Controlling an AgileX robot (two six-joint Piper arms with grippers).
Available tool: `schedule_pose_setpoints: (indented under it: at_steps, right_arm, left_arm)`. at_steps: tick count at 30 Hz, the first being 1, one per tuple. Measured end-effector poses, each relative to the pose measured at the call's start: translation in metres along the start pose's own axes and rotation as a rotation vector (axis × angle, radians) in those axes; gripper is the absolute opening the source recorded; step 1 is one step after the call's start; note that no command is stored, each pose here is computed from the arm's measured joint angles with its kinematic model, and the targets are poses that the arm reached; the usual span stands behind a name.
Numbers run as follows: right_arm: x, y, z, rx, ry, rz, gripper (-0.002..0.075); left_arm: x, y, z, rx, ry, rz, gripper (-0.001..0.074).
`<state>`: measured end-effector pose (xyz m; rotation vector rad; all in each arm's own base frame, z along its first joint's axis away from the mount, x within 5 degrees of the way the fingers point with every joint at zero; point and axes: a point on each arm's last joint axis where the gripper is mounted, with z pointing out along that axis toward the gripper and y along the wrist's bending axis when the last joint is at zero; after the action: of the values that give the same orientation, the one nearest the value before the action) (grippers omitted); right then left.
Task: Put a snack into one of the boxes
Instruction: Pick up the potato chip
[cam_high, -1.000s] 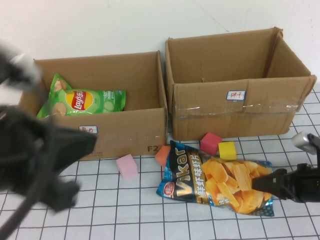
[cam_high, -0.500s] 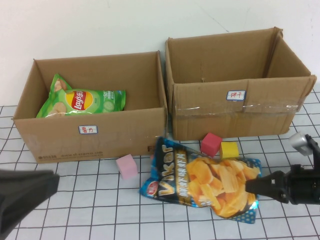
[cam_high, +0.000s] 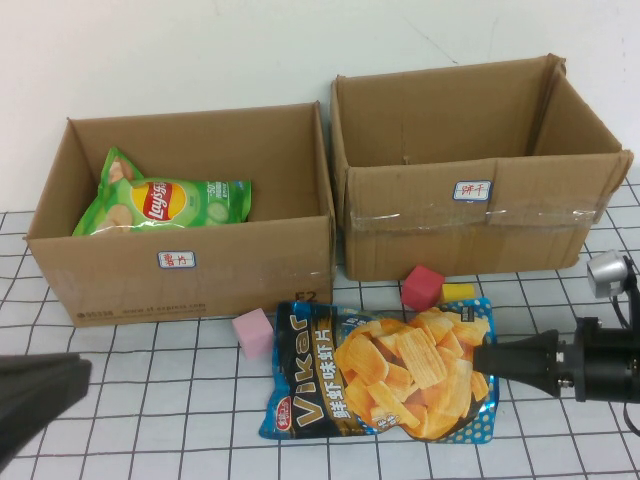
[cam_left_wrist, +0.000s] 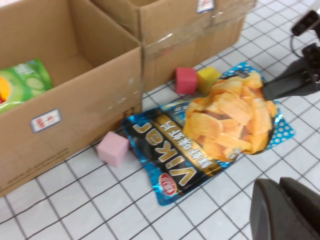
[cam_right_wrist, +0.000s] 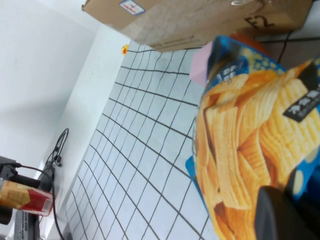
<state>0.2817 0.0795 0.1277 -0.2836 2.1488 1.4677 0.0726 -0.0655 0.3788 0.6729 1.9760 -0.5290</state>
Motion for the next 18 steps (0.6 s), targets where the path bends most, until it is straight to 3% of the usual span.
schedule_pose_setpoints:
  at_steps: [13, 16, 18]
  right_arm:
    - [-0.011, 0.020, -0.007, -0.017, -0.033, -0.171, 0.0000]
    - [-0.011, 0.015, -0.007, 0.049, -0.022, -0.180, 0.0013]
    - [-0.010, 0.009, -0.008, 0.111, -0.012, -0.180, 0.0071]
  left_arm:
    - [0.000, 0.004, 0.000, -0.049, 0.001, -0.029, 0.0000]
    - [0.000, 0.005, 0.000, -0.050, 0.001, -0.032, 0.0000]
    - [0.000, 0.005, 0.000, -0.050, 0.001, -0.039, 0.0000]
